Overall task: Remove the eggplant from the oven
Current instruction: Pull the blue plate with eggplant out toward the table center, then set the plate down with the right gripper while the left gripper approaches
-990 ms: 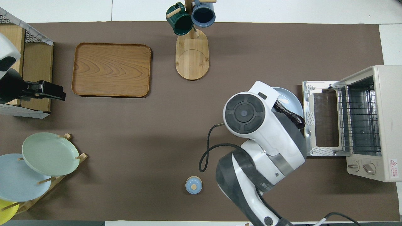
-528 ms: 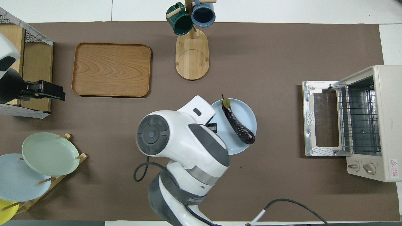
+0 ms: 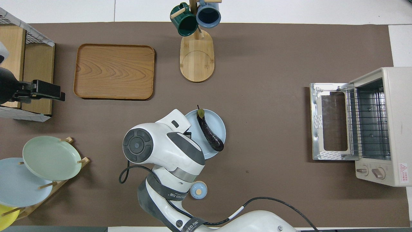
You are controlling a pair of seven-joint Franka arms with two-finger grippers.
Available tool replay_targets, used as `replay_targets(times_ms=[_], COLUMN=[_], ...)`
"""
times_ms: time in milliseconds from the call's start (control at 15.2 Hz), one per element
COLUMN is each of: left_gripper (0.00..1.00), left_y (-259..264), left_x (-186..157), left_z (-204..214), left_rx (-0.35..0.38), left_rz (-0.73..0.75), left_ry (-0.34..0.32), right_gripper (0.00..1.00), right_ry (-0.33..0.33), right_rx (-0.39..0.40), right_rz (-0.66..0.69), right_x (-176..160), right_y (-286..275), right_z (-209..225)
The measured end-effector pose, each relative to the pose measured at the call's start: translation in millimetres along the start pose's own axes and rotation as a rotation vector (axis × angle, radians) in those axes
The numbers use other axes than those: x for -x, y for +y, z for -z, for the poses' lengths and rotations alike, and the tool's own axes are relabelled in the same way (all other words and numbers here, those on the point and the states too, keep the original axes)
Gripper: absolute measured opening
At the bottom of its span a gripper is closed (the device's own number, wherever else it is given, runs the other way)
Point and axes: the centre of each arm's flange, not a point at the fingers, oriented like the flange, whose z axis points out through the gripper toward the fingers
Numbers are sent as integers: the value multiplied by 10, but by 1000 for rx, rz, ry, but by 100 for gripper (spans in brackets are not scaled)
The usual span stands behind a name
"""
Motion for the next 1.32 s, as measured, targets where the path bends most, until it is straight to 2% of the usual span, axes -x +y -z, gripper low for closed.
replay_targets(times_ms=[66,264,330,528,726,858,990,1056,1188,1319], left_gripper=[100,100,100,100,100,100,100,100,100,100], left_y=[-20,-74,-75,-48,46,185,485,710,1191,1627], left_x=[-3,-10,-10,-15,-39,-60,-81,-80,-29,57], left_z=[5,16,11,-28,-96,-196,-354,-464,-739,-1025], left_rx=[11,40,43,55,81,95,100,103,107,109], left_rz=[6,23,24,22,19,70,161,209,288,371], left_ry=[2,6,6,5,8,1,4,8,3,-7], right_gripper=[8,37,39,38,37,33,17,17,3,1], right_ry=[-1,15,16,-2,-33,-67,-122,-147,-170,-177], right_rx=[-9,-35,-34,10,53,79,114,128,126,123], right_rz=[-4,-6,-4,47,72,76,89,105,113,108], right_x=[-3,-29,-39,-212,-748,-1006,-1042,-1024,-1027,-1011], right_y=[-4,-26,-21,173,923,1451,1841,2029,2480,2974], right_z=[0,37,67,338,692,720,473,287,-102,-456])
